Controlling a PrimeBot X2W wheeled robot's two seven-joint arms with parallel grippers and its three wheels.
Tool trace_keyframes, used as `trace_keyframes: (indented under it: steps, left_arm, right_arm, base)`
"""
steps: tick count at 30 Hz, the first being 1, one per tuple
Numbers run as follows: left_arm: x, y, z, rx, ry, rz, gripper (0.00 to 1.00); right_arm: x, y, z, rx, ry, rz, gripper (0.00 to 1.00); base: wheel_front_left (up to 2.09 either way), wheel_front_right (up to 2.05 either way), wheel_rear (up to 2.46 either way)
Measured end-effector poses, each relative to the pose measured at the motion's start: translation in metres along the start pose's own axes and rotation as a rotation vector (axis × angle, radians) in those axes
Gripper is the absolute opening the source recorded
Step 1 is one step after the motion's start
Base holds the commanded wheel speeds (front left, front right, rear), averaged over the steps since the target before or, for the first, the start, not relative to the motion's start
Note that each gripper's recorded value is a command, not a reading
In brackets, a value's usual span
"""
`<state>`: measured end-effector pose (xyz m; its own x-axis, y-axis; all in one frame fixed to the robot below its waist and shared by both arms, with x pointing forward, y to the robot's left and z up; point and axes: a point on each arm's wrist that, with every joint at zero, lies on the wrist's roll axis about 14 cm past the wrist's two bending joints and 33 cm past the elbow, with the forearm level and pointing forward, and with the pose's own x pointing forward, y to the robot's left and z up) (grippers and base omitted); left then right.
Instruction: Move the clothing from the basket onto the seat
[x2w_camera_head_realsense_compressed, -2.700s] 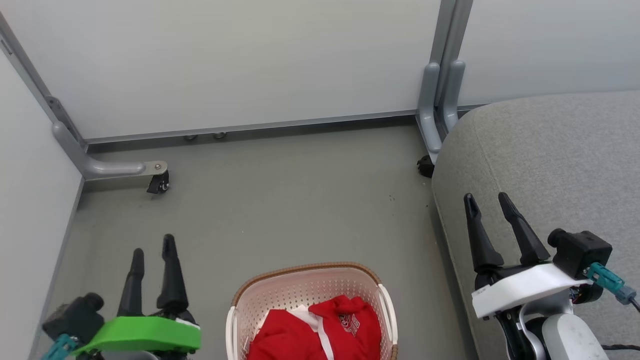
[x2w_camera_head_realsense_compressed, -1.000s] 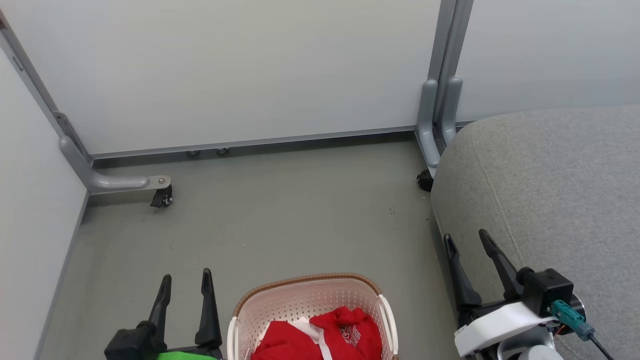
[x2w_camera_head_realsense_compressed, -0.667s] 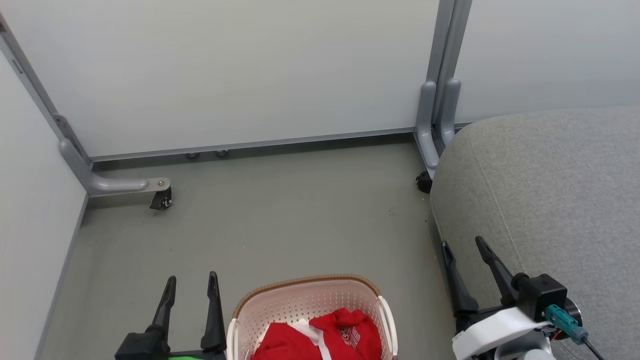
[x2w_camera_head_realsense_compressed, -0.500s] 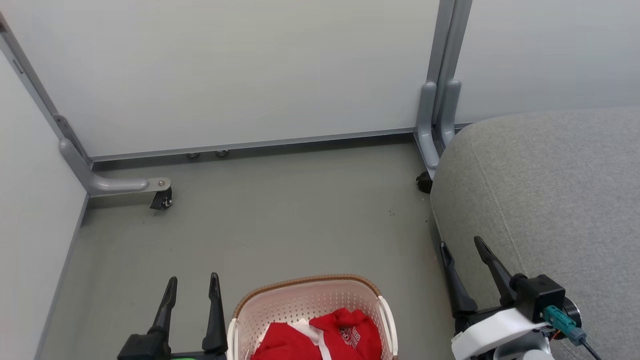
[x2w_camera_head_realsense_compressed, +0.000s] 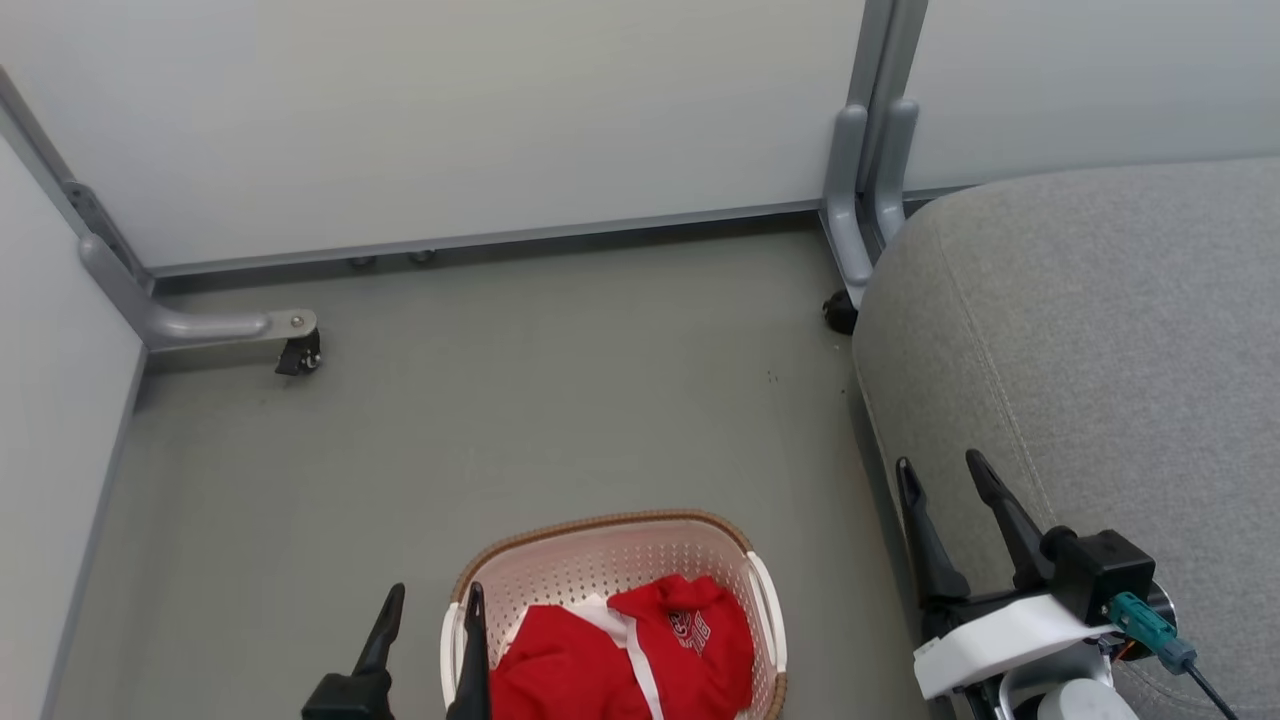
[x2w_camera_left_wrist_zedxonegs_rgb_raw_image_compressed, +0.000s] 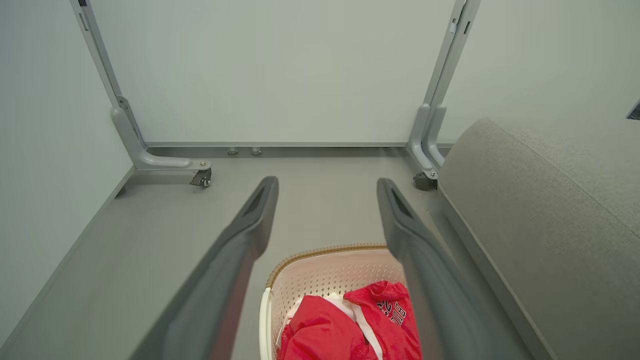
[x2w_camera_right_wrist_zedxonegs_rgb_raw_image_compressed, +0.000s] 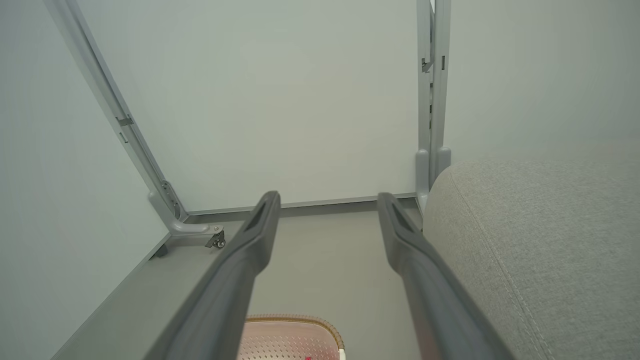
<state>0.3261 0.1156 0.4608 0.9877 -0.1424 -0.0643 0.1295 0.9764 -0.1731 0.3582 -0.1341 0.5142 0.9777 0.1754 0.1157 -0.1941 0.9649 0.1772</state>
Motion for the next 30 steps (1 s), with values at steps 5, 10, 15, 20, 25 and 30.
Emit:
trace_keyframes:
  steps: [5, 10, 15, 20, 25, 30]
  left_arm:
    - [0.017, -0.007, -0.032, 0.075, 0.106, -0.047, 1.0]
    - [0.043, -0.011, -0.082, 0.185, 0.271, -0.122, 1.0]
    - [0.072, -0.02, -0.122, 0.264, 0.391, -0.243, 1.0]
    - [0.082, -0.006, -0.184, 0.332, 0.606, -0.316, 1.0]
    - [0.101, -0.008, -0.222, 0.377, 0.71, -0.39, 1.0]
    - [0.095, -0.003, -0.266, 0.386, 0.848, -0.422, 1.0]
  right_arm:
    - [0.013, -0.005, -0.004, 0.004, 0.009, -0.006, 1.0]
    - [0.039, -0.01, -0.007, -0.031, 0.006, 0.008, 1.0]
    - [0.059, -0.023, -0.022, -0.043, 0.034, -0.002, 1.0]
    - [0.081, -0.03, -0.043, -0.042, 0.064, 0.002, 1.0]
    - [0.087, -0.041, -0.079, -0.035, 0.14, -0.017, 1.0]
    - [0.087, -0.046, -0.116, -0.016, 0.224, -0.024, 1.0]
  base:
    - [0.0, 0.0, 0.0]
    - [0.0, 0.0, 0.0]
    - [0.0, 0.0, 0.0]
    - [0.0, 0.0, 0.0]
    - [0.0, 0.0, 0.0]
    - [0.0, 0.0, 0.0]
